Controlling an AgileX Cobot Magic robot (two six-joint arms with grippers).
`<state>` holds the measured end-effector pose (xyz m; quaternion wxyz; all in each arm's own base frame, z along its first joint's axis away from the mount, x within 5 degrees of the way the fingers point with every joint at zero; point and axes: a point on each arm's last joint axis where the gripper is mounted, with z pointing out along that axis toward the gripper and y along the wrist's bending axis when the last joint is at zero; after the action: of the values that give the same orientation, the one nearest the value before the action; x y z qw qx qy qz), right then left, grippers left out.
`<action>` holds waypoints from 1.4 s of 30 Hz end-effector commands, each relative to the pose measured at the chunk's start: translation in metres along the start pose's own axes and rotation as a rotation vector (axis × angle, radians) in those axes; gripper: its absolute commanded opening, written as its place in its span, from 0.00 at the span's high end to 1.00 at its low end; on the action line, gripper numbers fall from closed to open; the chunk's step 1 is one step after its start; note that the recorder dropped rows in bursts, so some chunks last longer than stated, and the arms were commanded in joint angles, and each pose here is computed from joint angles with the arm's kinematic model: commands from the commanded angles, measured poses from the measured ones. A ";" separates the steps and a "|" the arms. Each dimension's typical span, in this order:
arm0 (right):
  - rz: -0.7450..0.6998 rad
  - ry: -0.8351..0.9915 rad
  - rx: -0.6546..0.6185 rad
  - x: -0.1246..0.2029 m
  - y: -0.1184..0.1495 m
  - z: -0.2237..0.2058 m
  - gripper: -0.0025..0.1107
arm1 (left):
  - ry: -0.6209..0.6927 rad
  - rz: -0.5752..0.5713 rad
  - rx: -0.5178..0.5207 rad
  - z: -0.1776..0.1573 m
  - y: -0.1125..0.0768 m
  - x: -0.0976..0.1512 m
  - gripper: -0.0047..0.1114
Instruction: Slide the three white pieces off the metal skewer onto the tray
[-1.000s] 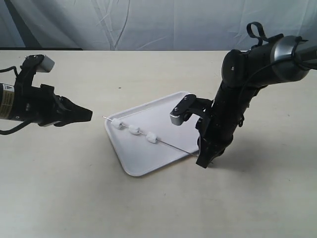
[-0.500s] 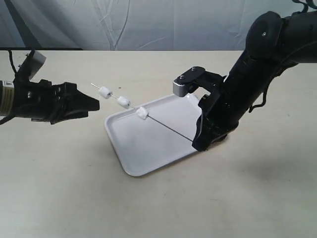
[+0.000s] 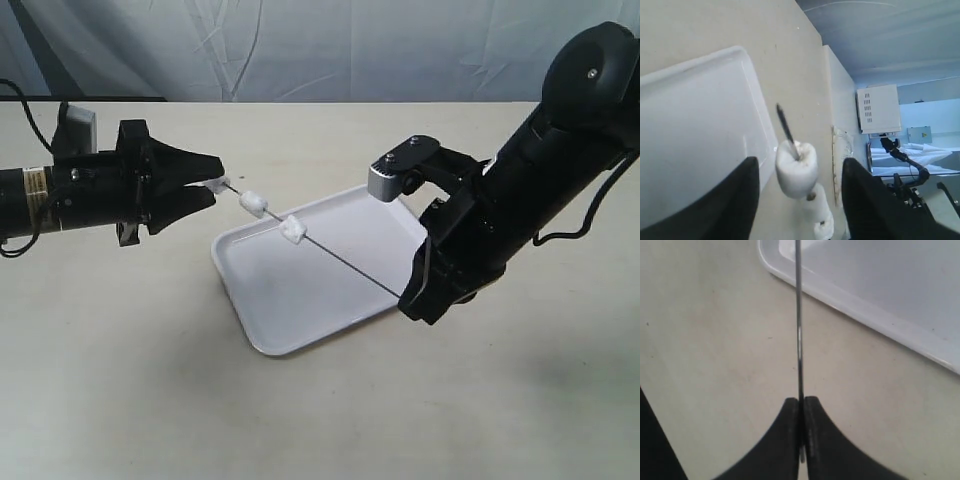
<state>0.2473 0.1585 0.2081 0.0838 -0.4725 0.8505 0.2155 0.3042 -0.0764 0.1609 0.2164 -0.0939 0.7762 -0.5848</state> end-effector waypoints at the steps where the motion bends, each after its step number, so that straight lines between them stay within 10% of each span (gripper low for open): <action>1: 0.010 -0.017 -0.002 0.001 0.001 -0.002 0.98 | -0.005 0.006 0.027 0.005 -0.004 0.001 0.54; 17: 0.012 -0.010 -0.013 0.001 0.002 -0.002 0.98 | -0.025 0.023 -0.003 0.018 -0.006 0.006 0.54; 27: 0.018 0.002 -0.017 0.006 0.002 0.001 0.98 | -0.015 0.031 0.004 0.018 -0.006 0.007 0.82; 42: 0.050 0.070 -0.048 0.028 0.007 0.016 0.98 | -0.051 0.043 0.032 0.017 -0.009 0.003 0.83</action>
<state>0.2345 0.1541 0.1927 0.0580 -0.4532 0.8596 0.2290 0.3042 -0.0963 0.1630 0.2317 -0.0806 0.7697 -0.5894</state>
